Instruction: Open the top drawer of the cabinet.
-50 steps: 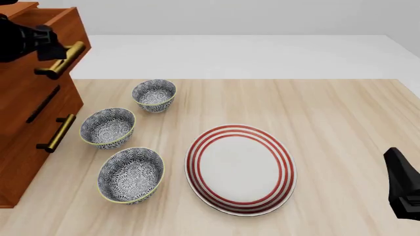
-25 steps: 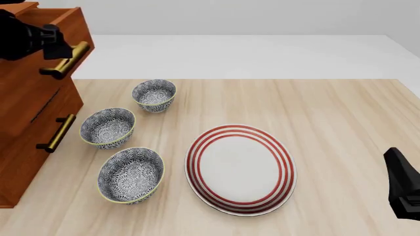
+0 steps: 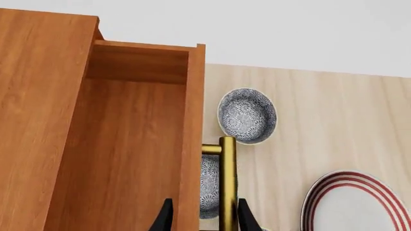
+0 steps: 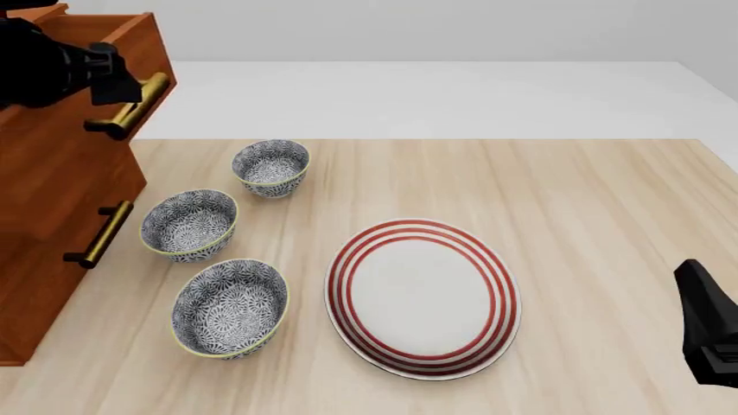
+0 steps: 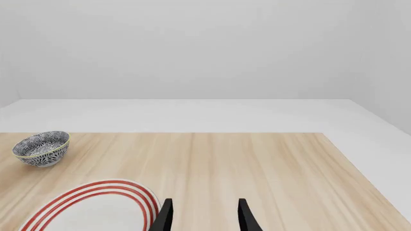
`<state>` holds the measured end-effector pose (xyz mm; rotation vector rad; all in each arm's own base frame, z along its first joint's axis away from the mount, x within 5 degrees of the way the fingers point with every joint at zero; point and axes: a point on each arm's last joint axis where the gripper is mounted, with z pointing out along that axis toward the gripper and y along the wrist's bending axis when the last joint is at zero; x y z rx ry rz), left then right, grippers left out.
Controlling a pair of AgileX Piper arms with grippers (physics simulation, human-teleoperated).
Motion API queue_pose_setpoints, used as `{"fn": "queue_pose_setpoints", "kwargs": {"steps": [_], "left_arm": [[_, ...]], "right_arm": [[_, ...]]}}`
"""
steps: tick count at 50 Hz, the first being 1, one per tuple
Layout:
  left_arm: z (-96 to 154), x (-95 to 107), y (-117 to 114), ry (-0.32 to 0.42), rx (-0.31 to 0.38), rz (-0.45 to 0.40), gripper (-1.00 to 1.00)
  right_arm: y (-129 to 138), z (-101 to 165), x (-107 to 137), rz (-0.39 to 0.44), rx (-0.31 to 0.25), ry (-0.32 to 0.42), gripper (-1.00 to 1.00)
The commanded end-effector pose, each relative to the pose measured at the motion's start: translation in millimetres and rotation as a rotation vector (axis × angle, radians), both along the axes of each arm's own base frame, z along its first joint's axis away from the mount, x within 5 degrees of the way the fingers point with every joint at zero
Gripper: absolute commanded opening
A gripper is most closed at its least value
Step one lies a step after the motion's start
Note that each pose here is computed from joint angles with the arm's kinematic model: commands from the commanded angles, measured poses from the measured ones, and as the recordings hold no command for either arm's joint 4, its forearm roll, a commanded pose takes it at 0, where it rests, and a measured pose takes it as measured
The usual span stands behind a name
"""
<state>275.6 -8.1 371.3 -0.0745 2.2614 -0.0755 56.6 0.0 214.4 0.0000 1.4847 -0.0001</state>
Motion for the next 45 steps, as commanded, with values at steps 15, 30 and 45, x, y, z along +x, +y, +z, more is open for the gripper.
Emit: {"fn": "queue_pose_setpoints", "kwargs": {"steps": [15, 30, 45], "left_arm": [[-36.7, 12.9, -12.0, 0.132, 0.008, -0.033, 1.0], [-40.3, 11.2, -23.7, 0.132, -0.01, -0.054, 1.0], [-41.4, 14.7, -27.8, 0.129, -0.014, -0.062, 1.0]], "right_arm": [[0.0, 0.0, 0.0, 0.0, 0.0, 0.0, 1.0], [0.0, 0.0, 0.0, 0.0, 0.0, 0.0, 1.0], [0.0, 0.0, 0.0, 0.0, 0.0, 0.0, 1.0]]}}
